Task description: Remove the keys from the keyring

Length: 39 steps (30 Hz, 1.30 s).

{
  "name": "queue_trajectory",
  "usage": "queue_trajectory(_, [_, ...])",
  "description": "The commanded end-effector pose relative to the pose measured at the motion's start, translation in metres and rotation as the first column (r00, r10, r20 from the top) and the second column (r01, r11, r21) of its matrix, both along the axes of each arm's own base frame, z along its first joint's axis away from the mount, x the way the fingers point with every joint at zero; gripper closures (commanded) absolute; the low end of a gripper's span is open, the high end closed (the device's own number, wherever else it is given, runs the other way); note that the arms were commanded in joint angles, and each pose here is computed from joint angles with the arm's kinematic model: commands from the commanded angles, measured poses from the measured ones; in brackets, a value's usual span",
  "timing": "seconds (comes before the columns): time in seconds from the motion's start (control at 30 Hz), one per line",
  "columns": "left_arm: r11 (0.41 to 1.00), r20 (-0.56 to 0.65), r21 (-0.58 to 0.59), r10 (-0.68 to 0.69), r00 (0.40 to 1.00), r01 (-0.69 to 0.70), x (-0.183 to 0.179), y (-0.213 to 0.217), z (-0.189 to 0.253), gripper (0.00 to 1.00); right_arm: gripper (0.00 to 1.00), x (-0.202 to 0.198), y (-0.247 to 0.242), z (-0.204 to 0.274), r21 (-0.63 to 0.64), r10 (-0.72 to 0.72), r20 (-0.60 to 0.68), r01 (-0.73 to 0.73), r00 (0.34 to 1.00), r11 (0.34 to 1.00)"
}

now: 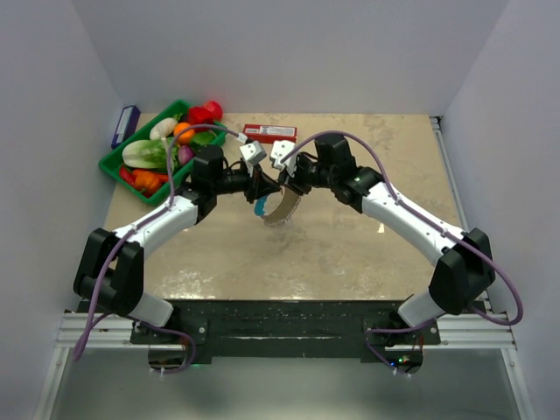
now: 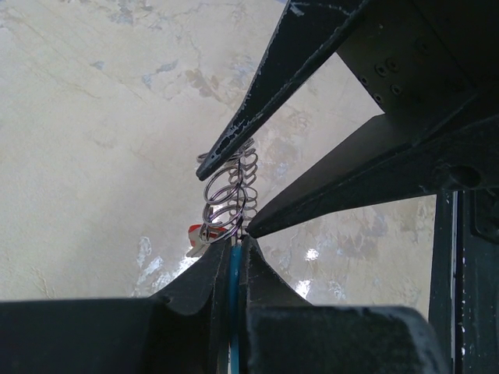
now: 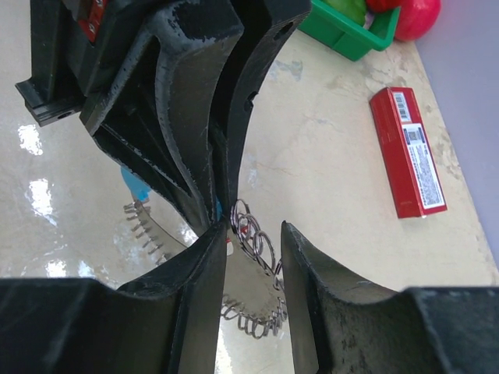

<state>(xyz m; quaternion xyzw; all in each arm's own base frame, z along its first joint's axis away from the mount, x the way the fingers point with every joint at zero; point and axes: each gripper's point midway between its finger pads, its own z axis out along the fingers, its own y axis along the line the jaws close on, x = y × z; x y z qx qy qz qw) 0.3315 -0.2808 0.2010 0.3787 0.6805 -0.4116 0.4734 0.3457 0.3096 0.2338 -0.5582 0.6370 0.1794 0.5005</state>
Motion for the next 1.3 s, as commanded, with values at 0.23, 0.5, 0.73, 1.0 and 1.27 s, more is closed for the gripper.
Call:
queue_trajectory(0.23, [0.998,0.102,-0.050,-0.027,0.994,0.032,0.006,-0.007,0.035,1.00,0.64,-0.004,-0.004,0.031,-0.004,0.033,0.099,-0.033,0.995,0.999])
queue_trajectory(0.5, [0.998,0.094,-0.048,-0.022,0.995,0.027,0.006,-0.007,0.032,1.00,0.64,-0.012,0.012,0.030,-0.037,0.092,0.081,-0.089,0.992,0.995])
queue_trajectory(0.73, [0.998,0.092,-0.048,-0.025,0.995,0.030,0.007,-0.008,0.032,1.00,0.64,-0.005,0.019,0.025,-0.042,0.060,0.090,-0.057,0.994,0.998])
queue_trajectory(1.0, [0.997,0.103,-0.059,-0.052,0.993,0.059,-0.001,-0.008,0.038,1.00,0.66,0.002,0.020,0.018,-0.042,0.045,0.095,-0.041,0.994,0.998])
queue_trajectory(1.27, [0.996,0.110,-0.056,-0.066,0.992,0.073,-0.002,-0.008,0.035,1.00,0.69,-0.013,0.013,0.037,0.000,0.130,0.051,-0.130,0.990,0.991])
